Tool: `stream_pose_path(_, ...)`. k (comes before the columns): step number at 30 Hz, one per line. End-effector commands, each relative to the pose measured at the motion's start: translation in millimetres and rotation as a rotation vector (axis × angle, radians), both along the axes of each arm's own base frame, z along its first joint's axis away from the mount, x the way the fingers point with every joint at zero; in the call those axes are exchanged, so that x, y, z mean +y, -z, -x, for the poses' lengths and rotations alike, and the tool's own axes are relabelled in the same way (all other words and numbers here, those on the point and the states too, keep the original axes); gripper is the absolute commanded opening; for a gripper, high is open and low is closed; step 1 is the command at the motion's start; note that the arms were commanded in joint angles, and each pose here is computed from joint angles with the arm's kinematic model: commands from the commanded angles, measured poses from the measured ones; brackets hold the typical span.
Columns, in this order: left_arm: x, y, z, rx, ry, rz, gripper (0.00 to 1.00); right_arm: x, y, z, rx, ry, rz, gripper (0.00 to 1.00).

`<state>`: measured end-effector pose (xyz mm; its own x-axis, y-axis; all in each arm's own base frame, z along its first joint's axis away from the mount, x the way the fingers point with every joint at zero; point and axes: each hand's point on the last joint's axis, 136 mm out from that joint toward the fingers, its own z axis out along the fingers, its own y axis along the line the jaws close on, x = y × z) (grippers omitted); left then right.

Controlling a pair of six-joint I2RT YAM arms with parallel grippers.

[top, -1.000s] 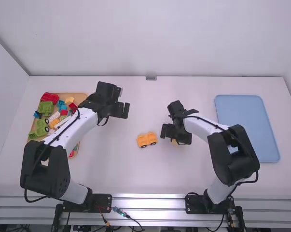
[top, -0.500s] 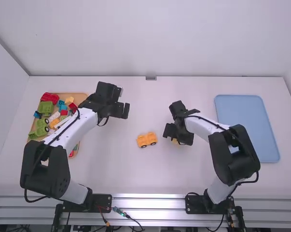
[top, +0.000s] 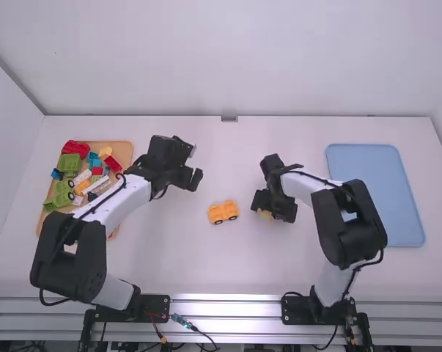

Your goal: Assemble lego blocks to make yellow taxi

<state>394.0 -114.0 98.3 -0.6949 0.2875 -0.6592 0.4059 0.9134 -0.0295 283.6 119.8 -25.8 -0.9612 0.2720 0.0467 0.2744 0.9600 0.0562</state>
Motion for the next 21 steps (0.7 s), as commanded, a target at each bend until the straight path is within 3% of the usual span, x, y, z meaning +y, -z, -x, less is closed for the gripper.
stream_pose_path(1, -11, -14, 14, -0.083, 0.112, 0.0, 0.99, 5, 0, -12.3, -0.009, -0.016, -0.001, 0.93)
stream_pose_path(8, -25, -39, 56, -0.417, 0.344, 0.006, 0.99, 9, 7, -14.8, 0.001, -0.022, 0.002, 0.9)
stream_pose_path(11, -22, -45, 64, -0.491, 0.316, 0.027, 0.99, 8, 7, -15.7, 0.002, -0.016, -0.003, 0.8)
stream_pose_path(13, -22, -48, 72, -0.527, 0.316, 0.038, 0.99, 6, 7, -15.6, 0.003, -0.008, 0.003, 0.69)
stream_pose_path(21, -30, -40, 87, -0.514, 0.417, 0.03, 0.99, 10, 7, -13.5, 0.014, -0.011, -0.022, 0.34)
